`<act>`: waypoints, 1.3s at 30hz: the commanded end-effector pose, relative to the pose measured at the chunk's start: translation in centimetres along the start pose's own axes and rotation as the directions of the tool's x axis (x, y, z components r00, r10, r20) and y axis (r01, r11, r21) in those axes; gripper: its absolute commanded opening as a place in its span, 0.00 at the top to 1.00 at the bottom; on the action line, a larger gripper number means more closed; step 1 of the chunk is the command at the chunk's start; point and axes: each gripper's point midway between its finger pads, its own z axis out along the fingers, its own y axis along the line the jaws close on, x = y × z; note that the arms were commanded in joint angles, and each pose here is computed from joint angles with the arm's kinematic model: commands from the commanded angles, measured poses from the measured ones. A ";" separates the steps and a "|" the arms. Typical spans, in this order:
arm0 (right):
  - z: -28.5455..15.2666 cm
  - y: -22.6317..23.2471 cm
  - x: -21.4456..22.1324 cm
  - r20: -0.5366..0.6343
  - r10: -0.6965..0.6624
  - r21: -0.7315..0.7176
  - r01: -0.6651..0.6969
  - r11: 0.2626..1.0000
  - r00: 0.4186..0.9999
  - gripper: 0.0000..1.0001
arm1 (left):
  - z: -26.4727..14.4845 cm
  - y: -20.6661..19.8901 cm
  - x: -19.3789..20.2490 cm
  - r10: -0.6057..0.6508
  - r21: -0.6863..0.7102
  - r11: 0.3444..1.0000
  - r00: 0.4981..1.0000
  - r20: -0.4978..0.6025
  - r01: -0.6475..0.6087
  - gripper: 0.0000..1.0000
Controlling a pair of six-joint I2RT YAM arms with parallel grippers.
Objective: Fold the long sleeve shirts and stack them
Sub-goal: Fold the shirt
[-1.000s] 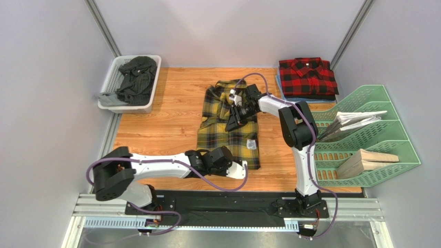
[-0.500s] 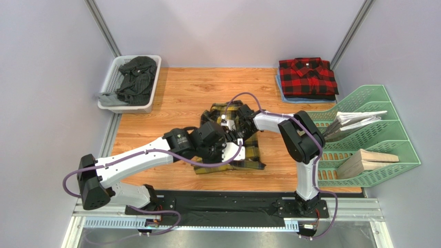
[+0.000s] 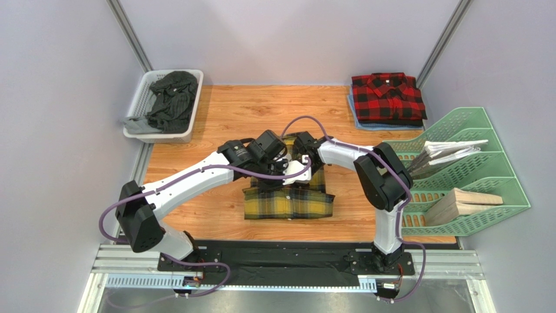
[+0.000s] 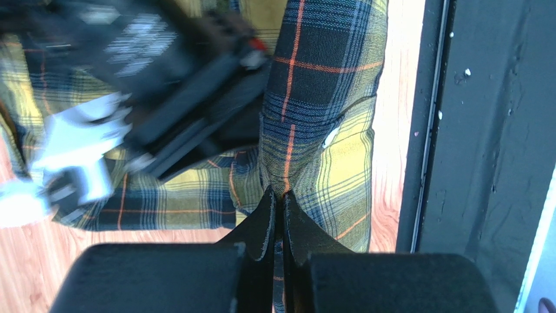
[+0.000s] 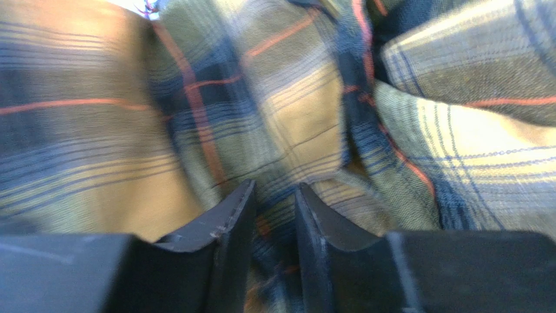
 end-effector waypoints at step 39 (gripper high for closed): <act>-18.5 -10.0 -18.6 0.353 -0.111 0.304 -0.001 0.953 0.929 0.37 | -0.8 23.2 0.5 -0.050 -0.161 0.984 0.989 0.136 0.072 0.48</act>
